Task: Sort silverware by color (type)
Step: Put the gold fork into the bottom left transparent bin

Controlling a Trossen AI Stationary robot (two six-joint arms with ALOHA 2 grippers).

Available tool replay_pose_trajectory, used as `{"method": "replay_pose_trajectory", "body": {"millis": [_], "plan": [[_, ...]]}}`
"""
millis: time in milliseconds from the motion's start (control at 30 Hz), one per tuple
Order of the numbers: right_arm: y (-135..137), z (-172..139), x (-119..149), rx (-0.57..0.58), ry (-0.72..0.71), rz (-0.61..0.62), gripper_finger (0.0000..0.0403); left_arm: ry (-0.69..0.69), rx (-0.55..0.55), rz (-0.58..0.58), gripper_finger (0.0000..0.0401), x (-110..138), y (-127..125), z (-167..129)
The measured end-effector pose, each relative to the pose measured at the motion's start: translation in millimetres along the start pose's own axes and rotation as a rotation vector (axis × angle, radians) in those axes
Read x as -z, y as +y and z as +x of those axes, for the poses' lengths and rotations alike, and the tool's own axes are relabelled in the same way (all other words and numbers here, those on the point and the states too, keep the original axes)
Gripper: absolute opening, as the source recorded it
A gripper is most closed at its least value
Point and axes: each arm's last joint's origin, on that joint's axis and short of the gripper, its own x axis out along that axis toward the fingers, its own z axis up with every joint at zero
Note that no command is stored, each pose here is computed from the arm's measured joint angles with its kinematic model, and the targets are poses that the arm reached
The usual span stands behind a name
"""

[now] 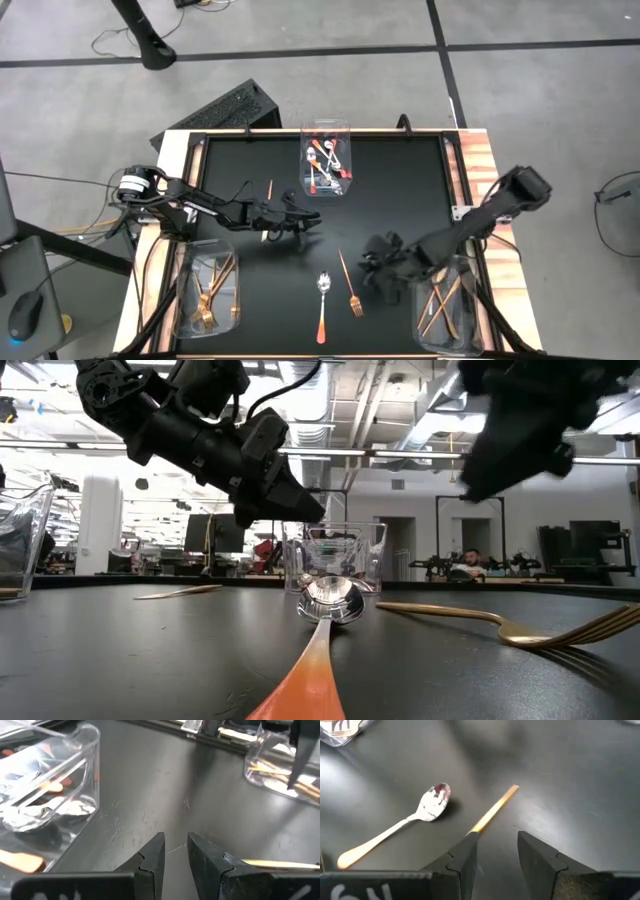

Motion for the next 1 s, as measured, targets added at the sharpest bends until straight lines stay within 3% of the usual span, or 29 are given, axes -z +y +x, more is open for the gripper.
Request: {"method": "replay_pose_trajectory", "body": {"millis": [133, 500, 800, 1000], "plan": [[10.0, 28.9, 8.6, 0.007, 0.02, -0.015, 0.0161, 0.032, -0.013, 0.0, 0.0071, 3.3, 1.1, 0.0], [40.7, 68.2, 27.2, 0.028, 0.13, -0.105, 0.0161, 0.047, -0.048, 0.0, 0.0071, 5.3, 2.6, -0.1], [40.4, 84.8, 36.2, 0.071, 0.241, -0.129, 0.0159, 0.071, -0.064, -0.007, 0.0071, 8.0, 3.7, -0.3], [34.0, 85.6, 33.9, 0.109, 0.276, -0.134, 0.0097, 0.068, -0.063, -0.009, 0.0071, 7.8, 3.6, -0.3]]}}
